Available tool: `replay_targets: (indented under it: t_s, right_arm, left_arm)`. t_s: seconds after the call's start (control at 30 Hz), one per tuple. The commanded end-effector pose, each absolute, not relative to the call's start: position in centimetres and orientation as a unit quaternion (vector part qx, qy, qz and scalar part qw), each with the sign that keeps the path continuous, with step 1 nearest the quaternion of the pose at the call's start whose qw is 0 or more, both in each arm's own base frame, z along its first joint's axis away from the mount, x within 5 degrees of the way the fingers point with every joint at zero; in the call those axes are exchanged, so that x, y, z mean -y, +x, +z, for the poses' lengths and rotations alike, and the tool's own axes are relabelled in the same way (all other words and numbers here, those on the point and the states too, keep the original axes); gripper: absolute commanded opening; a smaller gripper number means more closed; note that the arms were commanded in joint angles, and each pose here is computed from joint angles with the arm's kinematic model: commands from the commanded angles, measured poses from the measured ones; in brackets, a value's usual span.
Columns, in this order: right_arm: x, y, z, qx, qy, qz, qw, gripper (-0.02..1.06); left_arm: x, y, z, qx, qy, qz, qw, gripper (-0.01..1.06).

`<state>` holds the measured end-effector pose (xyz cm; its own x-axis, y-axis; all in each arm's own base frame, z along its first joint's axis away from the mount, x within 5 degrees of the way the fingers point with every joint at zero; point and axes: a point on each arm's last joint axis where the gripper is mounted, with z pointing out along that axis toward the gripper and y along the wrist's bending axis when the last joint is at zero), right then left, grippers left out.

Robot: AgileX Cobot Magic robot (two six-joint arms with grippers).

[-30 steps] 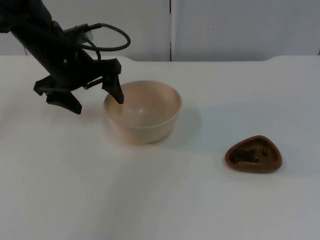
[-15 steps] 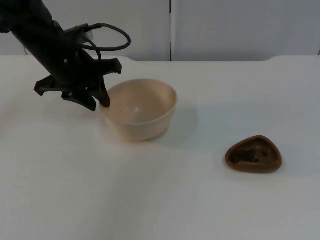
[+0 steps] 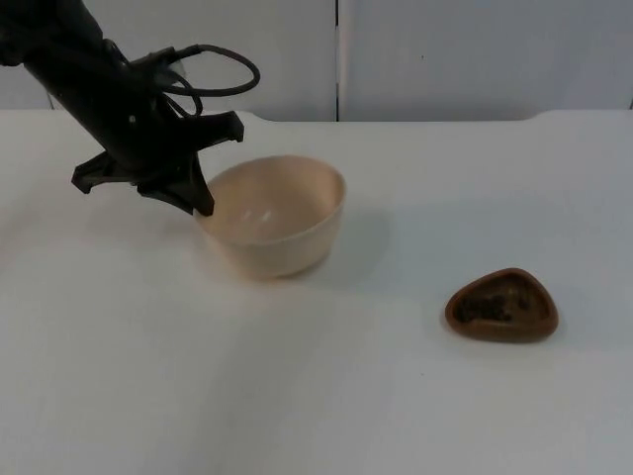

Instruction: Pick up the bowl with the left hand and pour the coffee beans from the cup into the bowl with the right hand.

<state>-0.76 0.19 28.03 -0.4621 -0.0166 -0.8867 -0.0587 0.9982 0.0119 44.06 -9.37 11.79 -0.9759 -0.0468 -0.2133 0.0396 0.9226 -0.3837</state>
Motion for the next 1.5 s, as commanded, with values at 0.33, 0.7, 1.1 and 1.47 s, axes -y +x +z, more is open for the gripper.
replay_targets:
  t_s: [0.33,0.7,1.1,1.47]
  right_arm:
    - [-0.2,-0.7,28.0,-0.853,-0.021,0.020,0.522,1.05]
    - [-0.2,-0.7,28.0,-0.853,-0.021,0.020,0.522,1.05]
    - [-0.2,-0.7,28.0,-0.853,-0.021,0.020,0.522,1.05]
    - [-0.2,-0.7,28.0,-0.853,-0.021,0.020,0.522,1.05]
  left_arm:
    - [9.3,43.3,18.3,-0.969,0.000,-0.194,0.154,0.00]
    - [8.5,40.9,24.0,-0.972,0.028,-0.164,0.168,0.00]
    - [8.3,34.7,23.2,-0.974,0.032,-0.154,0.160,0.00]
    - [7.3,28.9,20.3,-0.981,0.036,-0.149,0.116,0.00]
